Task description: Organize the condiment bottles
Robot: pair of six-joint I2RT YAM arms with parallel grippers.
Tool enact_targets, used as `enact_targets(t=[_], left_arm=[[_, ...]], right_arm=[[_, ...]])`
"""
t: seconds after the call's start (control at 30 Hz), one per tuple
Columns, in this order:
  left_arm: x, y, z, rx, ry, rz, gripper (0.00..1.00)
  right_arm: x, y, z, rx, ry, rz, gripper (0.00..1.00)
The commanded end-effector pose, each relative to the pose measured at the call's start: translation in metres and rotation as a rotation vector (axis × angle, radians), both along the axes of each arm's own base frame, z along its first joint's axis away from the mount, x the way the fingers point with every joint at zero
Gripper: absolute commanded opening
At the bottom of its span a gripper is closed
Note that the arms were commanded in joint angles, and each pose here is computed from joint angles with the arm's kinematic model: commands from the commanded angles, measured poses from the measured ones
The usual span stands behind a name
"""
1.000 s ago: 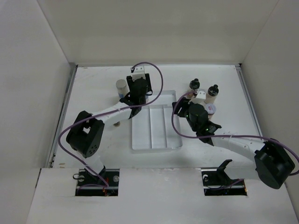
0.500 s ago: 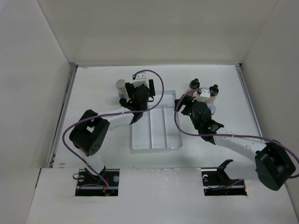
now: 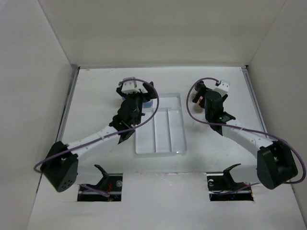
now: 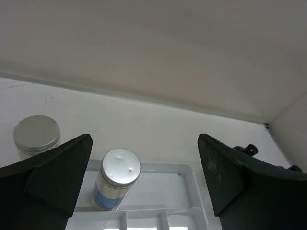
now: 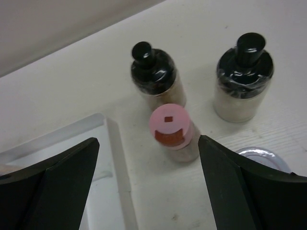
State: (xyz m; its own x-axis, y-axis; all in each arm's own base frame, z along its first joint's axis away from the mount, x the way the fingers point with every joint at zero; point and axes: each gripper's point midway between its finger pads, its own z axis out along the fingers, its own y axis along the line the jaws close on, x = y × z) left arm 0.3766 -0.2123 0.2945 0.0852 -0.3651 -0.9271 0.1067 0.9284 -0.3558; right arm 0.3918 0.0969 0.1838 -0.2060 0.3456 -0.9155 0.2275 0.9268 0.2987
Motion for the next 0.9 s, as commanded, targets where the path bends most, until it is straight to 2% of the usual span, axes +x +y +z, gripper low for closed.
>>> enact_targets(t=[0.0,0.1,0.17,0.3,0.4,0.63,0.73,0.87], left_arm=[[-0.026,0.014,0.007,-0.069,-0.052,-0.022,0.89],[-0.047,0.032,-0.005,-0.087,-0.053,-0.029,0.75],[-0.062,0.041,-0.012,-0.105,-0.056,-0.042,0.69],[-0.083,0.058,-0.025,-0.127,-0.061,-0.043,0.69],[-0.088,0.069,-0.035,-0.127,-0.050,-0.022,0.71],[-0.084,0.094,-0.049,-0.128,-0.043,0.053,0.74],[-0.082,0.101,-0.050,-0.129,-0.044,0.074,0.76],[-0.086,0.106,-0.049,-0.148,-0.055,0.080,0.78]], right_arm=[[0.012,-0.019,-0.009,-0.073,0.065,-0.047,0.91],[0.017,-0.015,-0.025,-0.093,0.121,-0.020,0.91],[0.020,-0.014,-0.033,-0.106,0.143,-0.018,0.90],[0.029,-0.010,-0.037,-0.102,0.156,-0.005,0.87],[0.040,-0.011,-0.036,-0.116,0.157,-0.014,0.80],[0.056,-0.020,-0.052,-0.148,0.199,-0.043,0.65],[0.056,-0.021,-0.059,-0.146,0.217,-0.042,0.65],[0.056,-0.022,-0.050,-0.147,0.194,-0.052,0.47]])
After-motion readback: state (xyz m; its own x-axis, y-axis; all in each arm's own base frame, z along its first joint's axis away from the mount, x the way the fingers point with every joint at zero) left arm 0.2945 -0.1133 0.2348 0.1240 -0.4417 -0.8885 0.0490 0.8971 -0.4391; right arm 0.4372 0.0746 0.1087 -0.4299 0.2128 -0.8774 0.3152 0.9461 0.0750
